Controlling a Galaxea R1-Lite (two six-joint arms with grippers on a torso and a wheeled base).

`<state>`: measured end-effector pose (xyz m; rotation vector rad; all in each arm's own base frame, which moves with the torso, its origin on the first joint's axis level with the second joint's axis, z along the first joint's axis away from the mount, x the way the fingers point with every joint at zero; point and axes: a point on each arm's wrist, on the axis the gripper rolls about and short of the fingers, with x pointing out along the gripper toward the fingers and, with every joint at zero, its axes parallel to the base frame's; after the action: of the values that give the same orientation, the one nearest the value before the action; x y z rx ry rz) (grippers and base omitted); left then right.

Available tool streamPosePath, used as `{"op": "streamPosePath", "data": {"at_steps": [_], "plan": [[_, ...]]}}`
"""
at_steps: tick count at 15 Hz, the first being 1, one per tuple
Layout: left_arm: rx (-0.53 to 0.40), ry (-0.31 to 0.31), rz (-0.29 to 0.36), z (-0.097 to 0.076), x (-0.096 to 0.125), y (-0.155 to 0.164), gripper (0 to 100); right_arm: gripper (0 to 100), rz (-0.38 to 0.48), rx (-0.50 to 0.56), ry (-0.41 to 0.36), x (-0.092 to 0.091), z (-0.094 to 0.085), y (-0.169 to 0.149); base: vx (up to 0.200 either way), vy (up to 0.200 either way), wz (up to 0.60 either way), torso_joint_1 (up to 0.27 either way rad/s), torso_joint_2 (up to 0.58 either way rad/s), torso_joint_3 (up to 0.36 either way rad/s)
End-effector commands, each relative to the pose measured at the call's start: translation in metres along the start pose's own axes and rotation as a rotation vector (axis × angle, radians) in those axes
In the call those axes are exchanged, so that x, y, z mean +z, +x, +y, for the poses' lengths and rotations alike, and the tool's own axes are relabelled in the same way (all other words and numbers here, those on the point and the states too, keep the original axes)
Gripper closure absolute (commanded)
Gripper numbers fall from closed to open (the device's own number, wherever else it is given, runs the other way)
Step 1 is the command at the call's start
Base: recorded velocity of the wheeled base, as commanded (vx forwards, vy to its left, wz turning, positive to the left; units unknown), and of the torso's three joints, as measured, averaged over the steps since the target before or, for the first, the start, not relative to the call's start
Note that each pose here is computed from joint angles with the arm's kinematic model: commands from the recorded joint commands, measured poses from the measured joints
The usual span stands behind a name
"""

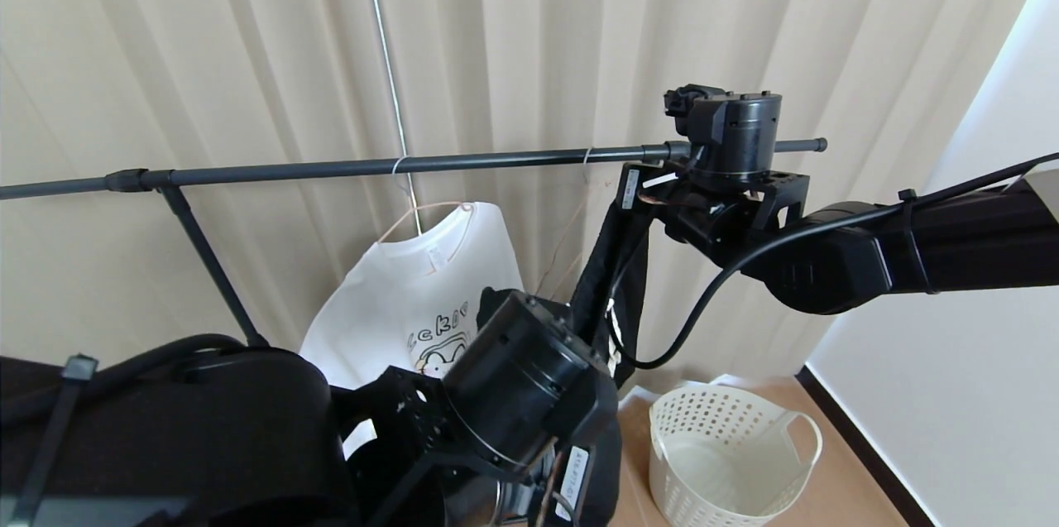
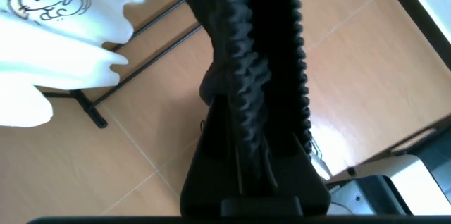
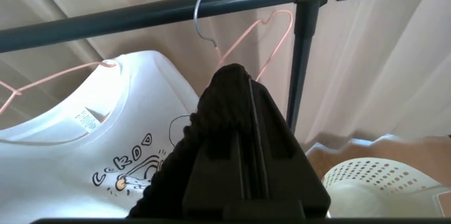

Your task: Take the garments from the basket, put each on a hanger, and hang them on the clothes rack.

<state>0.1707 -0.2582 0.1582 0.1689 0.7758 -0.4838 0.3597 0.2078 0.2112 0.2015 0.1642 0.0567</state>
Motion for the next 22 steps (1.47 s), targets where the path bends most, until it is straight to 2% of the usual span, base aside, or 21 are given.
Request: {"op": "streamPosePath", "data": {"at_steps": [1, 7, 9, 11, 12, 13, 14, 15, 16, 17, 20, 22], "plan": [[0.037, -0.068, -0.052, 0.021, 0.017, -0.006, 100, 100, -0.006, -0.013, -0.005, 0.005, -0.004, -0.005, 0.0, 0.0, 0.0, 0.0, 0.0, 0.0], [0.145, -0.201, -0.174, 0.075, 0.058, -0.016, 100, 100, -0.022, -0.017, -0.095, 0.02, -0.016, -0.035, 0.0, 0.0, 0.0, 0.0, 0.0, 0.0], [0.195, -0.231, -0.202, 0.088, 0.066, -0.016, 100, 100, -0.01, -0.022, -0.177, 0.02, -0.023, -0.05, 0.0, 0.0, 0.0, 0.0, 0.0, 0.0], [0.21, -0.244, -0.231, 0.092, 0.073, -0.019, 100, 100, 0.005, -0.018, -0.242, 0.019, -0.029, -0.067, 0.0, 0.0, 0.0, 0.0, 0.0, 0.0], [0.206, -0.244, -0.251, 0.092, 0.079, -0.021, 100, 0, 0.028, -0.015, -0.323, 0.017, -0.034, -0.08, 0.0, 0.0, 0.0, 0.0, 0.0, 0.0], [0.205, -0.242, -0.256, 0.092, 0.081, -0.022, 100, 0, 0.039, -0.014, -0.352, 0.016, -0.037, -0.084, 0.0, 0.0, 0.0, 0.0, 0.0, 0.0], [0.202, -0.236, -0.272, 0.092, 0.085, -0.025, 100, 0, 0.104, -0.017, -0.452, 0.004, -0.045, -0.091, 0.0, 0.0, 0.0, 0.0, 0.0, 0.0], [0.201, -0.235, -0.283, 0.091, 0.088, -0.026, 100, 0, 0.141, -0.018, -0.507, -0.003, -0.052, -0.096, 0.0, 0.0, 0.0, 0.0, 0.0, 0.0], [0.196, -0.239, -0.3, 0.09, 0.093, -0.028, 100, 0, 0.189, 0.014, -0.596, -0.016, -0.06, -0.102, 0.0, 0.0, 0.0, 0.0, 0.0, 0.0], [0.195, -0.242, -0.316, 0.09, 0.099, -0.029, 100, 0, 0.213, 0.06, -0.644, -0.023, -0.063, -0.105, 0.0, 0.0, 0.0, 0.0, 0.0, 0.0], [0.205, -0.205, -0.36, 0.088, 0.114, -0.033, 100, 0, 0.279, 0.222, -0.728, -0.04, -0.072, -0.118, 0.0, 0.0, 0.0, 0.0, 0.0, 0.0], [0.221, -0.211, -0.376, 0.087, 0.121, -0.03, 100, 0, 0.304, 0.38, -0.752, -0.051, -0.077, -0.125, 0.0, 0.0, 0.0, 0.0, 0.0, 0.0]]}}
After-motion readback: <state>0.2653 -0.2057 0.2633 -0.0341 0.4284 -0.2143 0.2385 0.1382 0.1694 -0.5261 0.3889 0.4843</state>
